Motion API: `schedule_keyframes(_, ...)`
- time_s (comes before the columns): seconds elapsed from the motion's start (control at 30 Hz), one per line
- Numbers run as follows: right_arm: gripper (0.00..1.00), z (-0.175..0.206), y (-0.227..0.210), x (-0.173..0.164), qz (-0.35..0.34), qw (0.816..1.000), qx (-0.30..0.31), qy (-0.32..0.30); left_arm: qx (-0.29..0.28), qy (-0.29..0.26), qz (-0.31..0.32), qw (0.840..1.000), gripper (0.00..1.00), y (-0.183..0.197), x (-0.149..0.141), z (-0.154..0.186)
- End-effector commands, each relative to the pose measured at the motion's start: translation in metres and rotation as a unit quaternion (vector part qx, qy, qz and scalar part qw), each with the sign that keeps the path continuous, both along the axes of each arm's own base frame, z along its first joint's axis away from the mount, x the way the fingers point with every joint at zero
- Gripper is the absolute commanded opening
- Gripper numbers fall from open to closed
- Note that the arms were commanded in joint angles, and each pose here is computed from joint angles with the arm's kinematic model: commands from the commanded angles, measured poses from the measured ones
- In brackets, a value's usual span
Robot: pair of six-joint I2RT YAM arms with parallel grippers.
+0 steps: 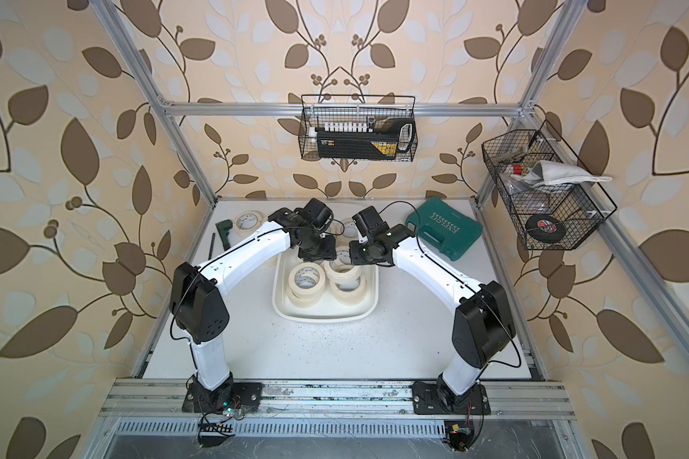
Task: Take out the art tape in the storage box
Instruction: Place the art tape at the center of the board.
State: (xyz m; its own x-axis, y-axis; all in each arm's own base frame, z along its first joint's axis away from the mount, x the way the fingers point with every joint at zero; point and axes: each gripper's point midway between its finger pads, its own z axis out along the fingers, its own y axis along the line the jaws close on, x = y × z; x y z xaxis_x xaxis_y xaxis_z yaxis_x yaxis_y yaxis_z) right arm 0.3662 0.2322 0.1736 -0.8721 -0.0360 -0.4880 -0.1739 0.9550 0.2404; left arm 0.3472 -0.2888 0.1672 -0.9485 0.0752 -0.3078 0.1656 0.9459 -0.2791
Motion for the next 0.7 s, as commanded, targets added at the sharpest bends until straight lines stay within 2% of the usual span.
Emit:
schedule_keyframes(0.0,0.0,0.018,0.004,-0.002,-0.003,0.999,0.025,-0.022,-0.014,0.001,-0.008,1.0,0.43,-0.008,0.0,0.0)
schedule_keyframes(0.43,0.01,0.042,-0.003,-0.012,-0.009,0.998,0.036,-0.043,-0.04,-0.009,-0.019,0.999,0.13,-0.016,0.0,0.01)
schedule_keyframes(0.57,0.2,0.049,-0.005,-0.017,-0.009,0.998,0.045,-0.049,-0.039,-0.021,-0.016,0.999,0.08,-0.013,0.001,0.017)
schedule_keyframes(0.67,0.39,0.057,-0.006,-0.02,-0.009,0.997,0.055,-0.056,-0.034,-0.032,-0.014,0.999,0.06,-0.009,0.002,0.024)
